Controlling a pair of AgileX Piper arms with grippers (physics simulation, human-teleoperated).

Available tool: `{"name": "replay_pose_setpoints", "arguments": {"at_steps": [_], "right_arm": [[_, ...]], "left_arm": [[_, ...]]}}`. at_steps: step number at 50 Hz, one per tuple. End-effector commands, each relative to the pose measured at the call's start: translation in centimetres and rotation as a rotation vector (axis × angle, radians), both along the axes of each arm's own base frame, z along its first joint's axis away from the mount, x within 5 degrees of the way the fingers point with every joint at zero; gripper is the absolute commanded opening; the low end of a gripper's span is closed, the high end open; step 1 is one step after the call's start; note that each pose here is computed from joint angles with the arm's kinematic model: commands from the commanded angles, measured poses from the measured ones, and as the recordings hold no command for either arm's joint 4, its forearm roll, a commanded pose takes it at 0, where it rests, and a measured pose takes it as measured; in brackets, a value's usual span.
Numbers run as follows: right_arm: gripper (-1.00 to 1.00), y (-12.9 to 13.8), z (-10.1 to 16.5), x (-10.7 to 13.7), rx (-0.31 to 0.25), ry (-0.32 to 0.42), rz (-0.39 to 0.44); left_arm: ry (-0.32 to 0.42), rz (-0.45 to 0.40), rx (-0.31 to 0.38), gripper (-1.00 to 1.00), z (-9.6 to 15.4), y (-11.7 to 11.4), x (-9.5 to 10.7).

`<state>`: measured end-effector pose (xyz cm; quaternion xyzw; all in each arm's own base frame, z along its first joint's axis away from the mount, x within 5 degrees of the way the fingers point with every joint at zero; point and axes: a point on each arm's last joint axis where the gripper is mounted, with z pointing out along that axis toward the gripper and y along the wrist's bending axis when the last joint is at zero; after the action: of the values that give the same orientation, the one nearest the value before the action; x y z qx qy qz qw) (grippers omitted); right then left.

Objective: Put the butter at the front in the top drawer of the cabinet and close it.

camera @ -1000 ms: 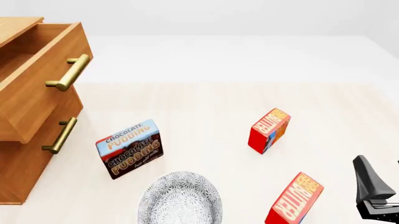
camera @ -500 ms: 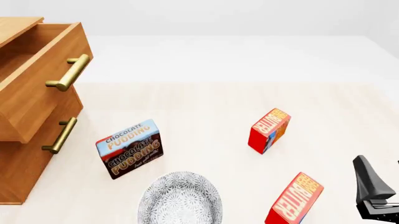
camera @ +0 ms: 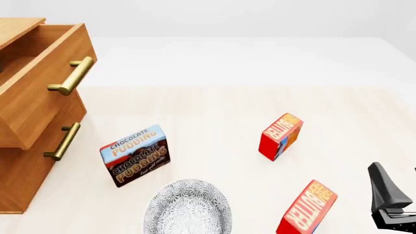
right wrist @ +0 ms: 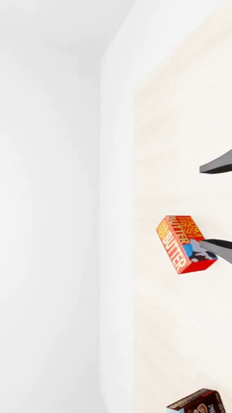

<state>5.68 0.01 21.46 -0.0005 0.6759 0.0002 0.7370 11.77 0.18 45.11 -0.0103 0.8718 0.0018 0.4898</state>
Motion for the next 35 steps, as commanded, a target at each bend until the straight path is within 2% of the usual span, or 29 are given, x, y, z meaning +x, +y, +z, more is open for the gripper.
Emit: {"name": "replay_pose_setpoints", "arguments": {"at_steps": [1, 9, 10, 18, 27, 33, 35], "right_arm": [[1.00, 0.0, 0.0, 0.0, 0.000, 0.000, 0.000], [1.00, 0.0, 0.0, 0.0, 0.000, 0.000, 0.000], [1.00, 0.0, 0.0, 0.0, 0.000, 0.000, 0.000], [1.00, 0.0, 0.0, 0.0, 0.000, 0.000, 0.000], [1.00, 0.0, 0.0, 0.0, 0.000, 0.000, 0.000], [1.00, 0.0, 0.0, 0.0, 0.000, 0.000, 0.000], [1.00, 0.0, 0.0, 0.0, 0.000, 0.000, 0.000]], "left_arm": [[0.084, 0.039, -0.006, 1.00, 0.0, 0.6, 3.8], [0.093, 0.052, -0.004, 1.00, 0.5, 1.0, 5.7], [0.103, 0.052, -0.007, 1.00, 0.2, 1.0, 6.5], [0.139, 0.049, -0.026, 1.00, -0.4, 0.8, 8.5], [0.187, 0.052, -0.025, 1.00, -0.7, 1.0, 10.0], [0.229, 0.085, -0.029, 1.00, -0.7, 1.8, 10.8], [0.219, 0.082, -0.042, 1.00, -0.3, 1.5, 10.8]]}}
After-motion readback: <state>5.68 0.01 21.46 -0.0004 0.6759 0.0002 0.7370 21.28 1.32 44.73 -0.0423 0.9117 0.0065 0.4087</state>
